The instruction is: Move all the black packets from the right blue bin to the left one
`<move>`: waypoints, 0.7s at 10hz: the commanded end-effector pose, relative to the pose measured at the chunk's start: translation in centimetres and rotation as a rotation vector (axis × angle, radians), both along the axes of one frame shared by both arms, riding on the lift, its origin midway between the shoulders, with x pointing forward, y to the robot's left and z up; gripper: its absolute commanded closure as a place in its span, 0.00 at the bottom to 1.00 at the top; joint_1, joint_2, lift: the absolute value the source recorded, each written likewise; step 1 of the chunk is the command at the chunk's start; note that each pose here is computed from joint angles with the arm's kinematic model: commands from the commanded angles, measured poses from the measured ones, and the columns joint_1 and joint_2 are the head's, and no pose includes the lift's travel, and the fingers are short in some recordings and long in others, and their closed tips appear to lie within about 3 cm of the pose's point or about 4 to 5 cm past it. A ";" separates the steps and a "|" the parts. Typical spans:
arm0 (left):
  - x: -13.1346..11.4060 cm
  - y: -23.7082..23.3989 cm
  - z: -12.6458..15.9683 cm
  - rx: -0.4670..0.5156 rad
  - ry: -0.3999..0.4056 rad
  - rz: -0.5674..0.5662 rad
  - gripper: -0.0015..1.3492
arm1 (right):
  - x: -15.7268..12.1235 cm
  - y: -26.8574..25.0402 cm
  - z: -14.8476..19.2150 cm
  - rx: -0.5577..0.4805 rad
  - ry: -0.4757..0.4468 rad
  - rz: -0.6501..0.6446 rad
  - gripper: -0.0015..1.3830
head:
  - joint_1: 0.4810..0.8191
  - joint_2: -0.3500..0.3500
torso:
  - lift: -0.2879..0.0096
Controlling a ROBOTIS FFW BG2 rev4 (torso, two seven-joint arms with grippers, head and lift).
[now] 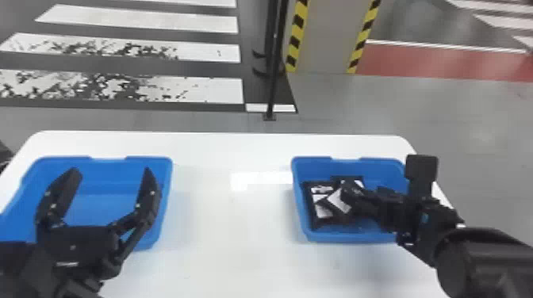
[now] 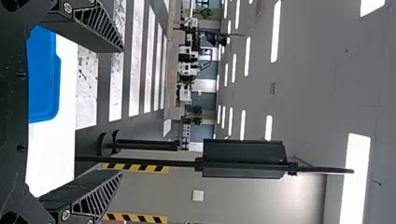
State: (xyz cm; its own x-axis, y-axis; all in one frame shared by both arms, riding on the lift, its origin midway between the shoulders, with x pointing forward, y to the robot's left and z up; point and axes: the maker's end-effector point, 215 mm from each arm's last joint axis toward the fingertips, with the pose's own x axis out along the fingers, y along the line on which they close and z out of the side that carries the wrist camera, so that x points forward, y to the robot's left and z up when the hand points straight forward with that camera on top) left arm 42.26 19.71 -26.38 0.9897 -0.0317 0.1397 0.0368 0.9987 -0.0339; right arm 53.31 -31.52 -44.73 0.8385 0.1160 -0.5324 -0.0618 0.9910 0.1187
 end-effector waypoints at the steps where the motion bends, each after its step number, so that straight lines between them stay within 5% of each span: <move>1: 0.1 0.0 0.1 0.000 -0.003 -0.001 0.08 | -0.3 0.5 -0.9 0.004 0.036 0.011 0.15 | 0.63 0.30 | 0.50; 3: 0.1 -0.1 0.0 0.001 -0.001 -0.003 0.08 | -0.6 1.5 -0.6 -0.039 0.064 0.049 0.23 | 0.63 0.32 | 0.50; 5: 0.0 0.1 0.1 0.002 -0.006 0.001 0.08 | -0.2 2.3 1.4 -0.095 0.032 0.072 0.65 | 0.63 0.33 | 0.50; 6: 0.1 0.1 -0.1 0.004 -0.001 0.000 0.08 | -0.2 2.1 1.5 -0.103 0.032 0.063 0.79 | 0.63 0.34 | 0.50; 7: 0.1 0.2 -0.2 0.005 -0.001 0.000 0.08 | -0.4 2.1 0.8 -0.093 0.046 0.060 0.80 | 0.63 0.34 | 0.50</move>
